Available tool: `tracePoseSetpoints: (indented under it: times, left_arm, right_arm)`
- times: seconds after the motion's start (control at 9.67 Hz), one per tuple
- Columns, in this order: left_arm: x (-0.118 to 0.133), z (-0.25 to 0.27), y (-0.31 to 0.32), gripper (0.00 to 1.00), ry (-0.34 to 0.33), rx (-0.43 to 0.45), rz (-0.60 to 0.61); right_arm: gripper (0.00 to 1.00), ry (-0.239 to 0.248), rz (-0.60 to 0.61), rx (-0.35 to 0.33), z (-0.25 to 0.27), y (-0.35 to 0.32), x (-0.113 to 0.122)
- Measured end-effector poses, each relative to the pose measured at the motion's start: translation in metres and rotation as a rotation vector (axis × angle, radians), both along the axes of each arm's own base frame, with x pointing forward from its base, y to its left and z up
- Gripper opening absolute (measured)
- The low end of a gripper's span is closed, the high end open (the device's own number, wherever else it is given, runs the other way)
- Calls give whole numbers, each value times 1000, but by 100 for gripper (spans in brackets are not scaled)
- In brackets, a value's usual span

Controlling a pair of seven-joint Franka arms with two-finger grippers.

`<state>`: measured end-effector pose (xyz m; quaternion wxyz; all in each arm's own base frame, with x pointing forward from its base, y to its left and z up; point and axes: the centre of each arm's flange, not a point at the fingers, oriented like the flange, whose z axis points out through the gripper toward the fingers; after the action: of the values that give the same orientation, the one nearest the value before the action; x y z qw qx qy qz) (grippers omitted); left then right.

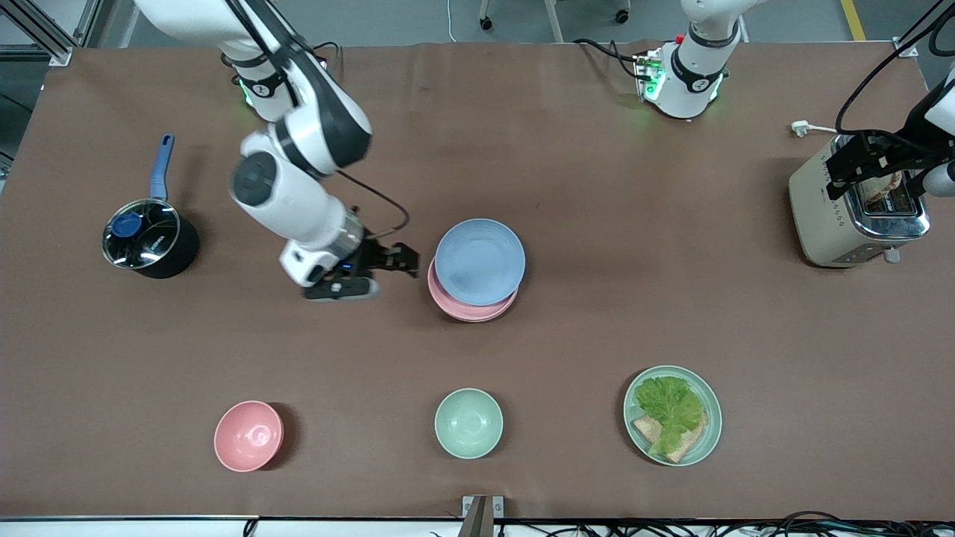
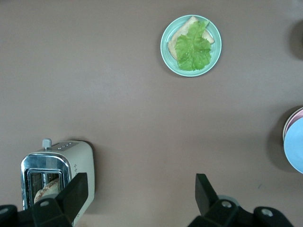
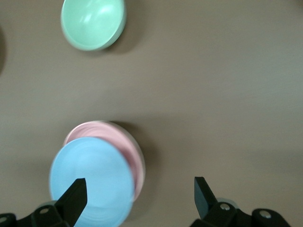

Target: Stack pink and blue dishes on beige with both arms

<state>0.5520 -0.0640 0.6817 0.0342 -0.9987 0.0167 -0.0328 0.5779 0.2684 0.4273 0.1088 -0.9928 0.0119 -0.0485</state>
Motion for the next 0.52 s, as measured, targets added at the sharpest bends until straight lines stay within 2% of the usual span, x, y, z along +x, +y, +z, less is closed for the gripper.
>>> tracePoseSetpoints:
  times: [0.1,0.21,0.41,0.52]
  left_arm:
    - [-7,0,-1,100,13,7,4]
    - [-17,-2,-4,100,28,5,6]
    - [-41,-8,-12,100,56,-1,-6]
    - [-50,-12,-17,100,67,6,-17]
  right_arm:
    - [100,-30,-42,-53,41,-47,6]
    - [100,-37,-107,-82,82,-98,8]
    - [100,15,-230,-117,156,-194,-1]
    - [100,37,-255,-126,189,-237,-13]
